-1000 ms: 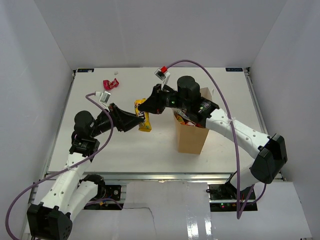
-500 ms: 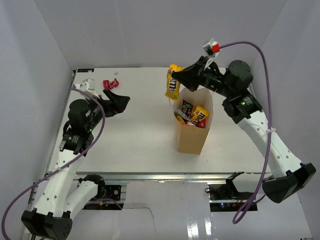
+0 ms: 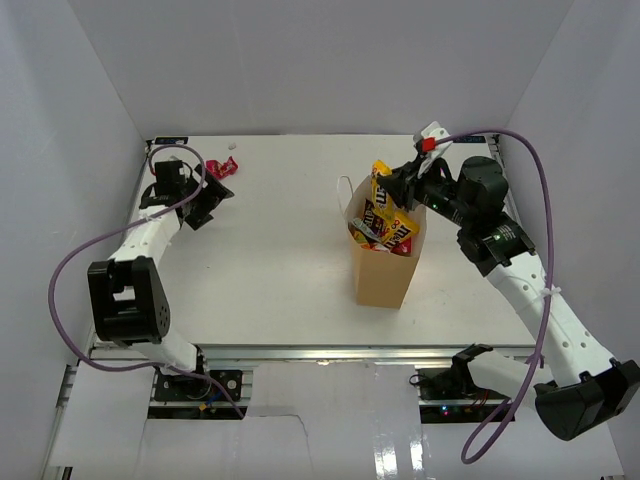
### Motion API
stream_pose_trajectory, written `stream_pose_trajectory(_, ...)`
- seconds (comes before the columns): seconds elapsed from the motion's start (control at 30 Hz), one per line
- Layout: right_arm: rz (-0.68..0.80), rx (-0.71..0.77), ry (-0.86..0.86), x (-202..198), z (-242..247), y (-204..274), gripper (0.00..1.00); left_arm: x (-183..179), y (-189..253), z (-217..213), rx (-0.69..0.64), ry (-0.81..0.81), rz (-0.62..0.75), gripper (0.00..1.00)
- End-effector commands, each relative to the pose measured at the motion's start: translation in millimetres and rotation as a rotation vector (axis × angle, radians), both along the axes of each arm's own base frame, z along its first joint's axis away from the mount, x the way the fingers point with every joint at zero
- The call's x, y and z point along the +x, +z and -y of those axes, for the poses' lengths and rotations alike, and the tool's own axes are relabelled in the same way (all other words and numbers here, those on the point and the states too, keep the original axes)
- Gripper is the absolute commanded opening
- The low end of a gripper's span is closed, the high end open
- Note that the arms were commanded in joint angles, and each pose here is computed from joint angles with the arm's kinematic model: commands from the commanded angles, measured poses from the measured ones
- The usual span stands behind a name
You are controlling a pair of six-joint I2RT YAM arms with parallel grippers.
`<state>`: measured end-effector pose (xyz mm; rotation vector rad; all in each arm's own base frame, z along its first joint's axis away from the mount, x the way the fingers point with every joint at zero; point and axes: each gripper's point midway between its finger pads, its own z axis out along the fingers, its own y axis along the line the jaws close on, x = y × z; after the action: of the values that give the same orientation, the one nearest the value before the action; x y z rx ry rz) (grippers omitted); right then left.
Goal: Place the snacks into the paper bag
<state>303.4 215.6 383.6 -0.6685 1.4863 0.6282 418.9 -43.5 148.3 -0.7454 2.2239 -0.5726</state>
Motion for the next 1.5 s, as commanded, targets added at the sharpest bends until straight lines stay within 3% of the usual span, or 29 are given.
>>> stream_pose_trajectory(0.0, 0.085, -0.060, -0.042, 4, 11, 1, 0.31, 29, 13, -19, -0.014, 0.086, 0.018, 0.98)
stream_pose_trajectory(0.03, 0.100, -0.067, -0.042, 3, 12, 3, 0.44, 40, 16, -24, -0.001, 0.105, 0.027, 0.98)
stream_pose_trajectory(0.1, 0.131, -0.066, -0.033, 0, 12, 13, 0.52, 50, -15, -44, 0.049, 0.217, -0.068, 0.96)
stream_pose_trajectory(0.2, 0.192, -0.087, 0.042, -12, 8, 27, 0.64, 75, -28, -64, 0.086, 0.339, -0.097, 0.95)
stream_pose_trajectory(0.23, 0.226, -0.087, 0.104, -23, 3, 38, 0.73, 87, -22, -67, 0.072, 0.367, -0.076, 0.95)
stream_pose_trajectory(0.33, 0.281, -0.112, 0.210, -41, -2, 44, 0.84, 115, -29, -69, -0.027, 0.429, -0.075, 0.94)
stream_pose_trajectory(0.43, 0.283, -0.126, 0.261, -48, -4, 37, 0.85, 142, -34, -70, -0.137, 0.497, -0.068, 0.91)
stream_pose_trajectory(0.67, 0.263, -0.140, 0.278, -46, -3, 24, 0.86, 182, -57, -78, -0.228, 0.622, -0.092, 0.89)
stream_pose_trajectory(0.97, 0.244, -0.139, 0.266, -37, -2, 23, 0.87, 219, -95, -69, -0.333, 0.615, -0.124, 0.91)
stream_pose_trajectory(1.07, 0.244, -0.136, 0.259, -37, 0, 24, 0.87, 220, -105, -71, -0.337, 0.623, -0.139, 0.76)
stream_pose_trajectory(1.1, 0.241, -0.134, 0.259, -37, 0, 24, 0.87, 219, -109, -72, -0.336, 0.626, -0.146, 0.61)
stream_pose_trajectory(1.13, 0.244, -0.133, 0.254, -35, 1, 26, 0.87, 216, -114, -72, -0.336, 0.627, -0.157, 0.55)
stream_pose_trajectory(1.23, 0.248, -0.127, 0.246, -34, 3, 31, 0.87, 209, -128, -69, -0.336, 0.613, -0.188, 0.40)
stream_pose_trajectory(1.47, 0.252, -0.116, 0.243, -35, 6, 36, 0.87, 207, -120, -62, -0.322, 0.484, -0.108, 0.15)
